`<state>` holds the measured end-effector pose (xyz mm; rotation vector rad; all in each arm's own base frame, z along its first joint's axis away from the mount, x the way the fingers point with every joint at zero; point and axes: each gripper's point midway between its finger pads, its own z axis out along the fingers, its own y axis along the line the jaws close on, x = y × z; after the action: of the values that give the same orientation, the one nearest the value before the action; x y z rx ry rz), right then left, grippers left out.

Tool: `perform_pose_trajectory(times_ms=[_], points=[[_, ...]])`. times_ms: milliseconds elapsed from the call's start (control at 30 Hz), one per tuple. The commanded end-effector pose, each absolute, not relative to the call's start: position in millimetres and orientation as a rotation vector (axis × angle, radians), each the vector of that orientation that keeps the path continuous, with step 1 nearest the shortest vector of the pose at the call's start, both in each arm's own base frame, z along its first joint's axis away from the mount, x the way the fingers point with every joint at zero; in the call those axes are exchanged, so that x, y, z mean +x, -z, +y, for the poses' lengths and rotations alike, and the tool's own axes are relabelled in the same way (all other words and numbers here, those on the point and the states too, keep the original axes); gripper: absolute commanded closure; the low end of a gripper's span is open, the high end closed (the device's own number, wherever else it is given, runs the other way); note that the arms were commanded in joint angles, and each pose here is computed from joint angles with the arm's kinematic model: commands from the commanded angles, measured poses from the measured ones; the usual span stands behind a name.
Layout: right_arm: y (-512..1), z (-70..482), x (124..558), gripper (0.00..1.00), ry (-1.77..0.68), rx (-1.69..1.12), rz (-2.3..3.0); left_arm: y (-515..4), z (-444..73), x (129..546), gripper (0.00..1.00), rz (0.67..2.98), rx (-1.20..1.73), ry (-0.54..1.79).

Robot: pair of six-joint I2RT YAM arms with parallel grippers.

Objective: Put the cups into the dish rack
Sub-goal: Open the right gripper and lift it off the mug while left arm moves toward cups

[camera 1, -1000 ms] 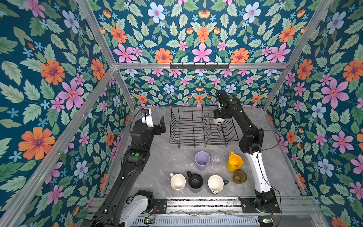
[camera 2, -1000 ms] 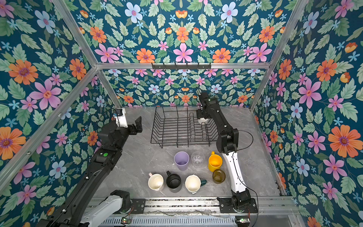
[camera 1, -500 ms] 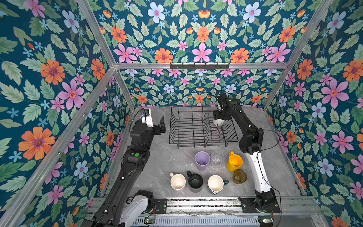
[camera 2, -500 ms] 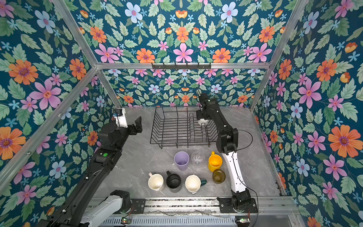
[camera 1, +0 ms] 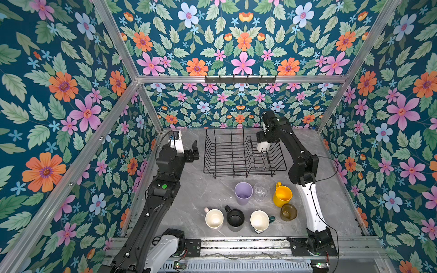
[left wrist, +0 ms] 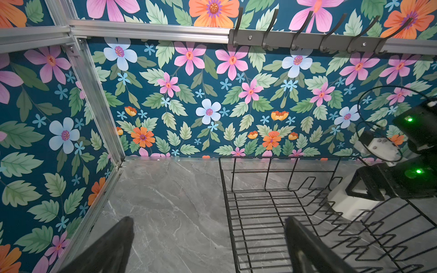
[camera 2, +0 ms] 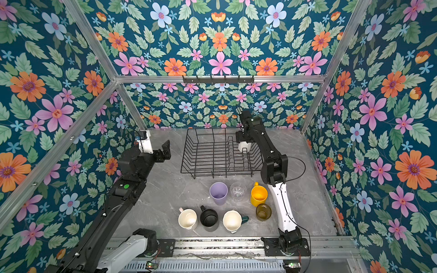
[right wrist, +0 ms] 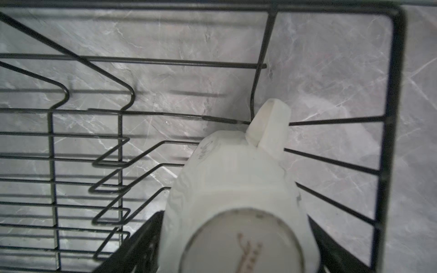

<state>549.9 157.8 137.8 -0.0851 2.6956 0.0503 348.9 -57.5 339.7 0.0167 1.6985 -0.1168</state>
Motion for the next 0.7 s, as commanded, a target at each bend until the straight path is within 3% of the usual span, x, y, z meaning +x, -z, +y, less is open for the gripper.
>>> perform_pose_trajectory(times_ms=[0, 333, 667], points=[[-161.5, 154.0, 548.6, 0.14, -0.034, -0.088, 2.653, -345.1, -56.0, 348.2, 0.0, 1.683, 0.001, 0.125], [-251.5, 153.2, 510.6, 0.14, -0.168, -0.067, 2.504, -340.4, -47.8, 339.7, 0.0, 1.75, -0.077, 0.134], [-289.1, 146.3, 416.0, 0.14, -0.358, -0.078, 2.351, -336.9, -39.1, 251.6, 0.09, 2.006, -0.276, 0.308]])
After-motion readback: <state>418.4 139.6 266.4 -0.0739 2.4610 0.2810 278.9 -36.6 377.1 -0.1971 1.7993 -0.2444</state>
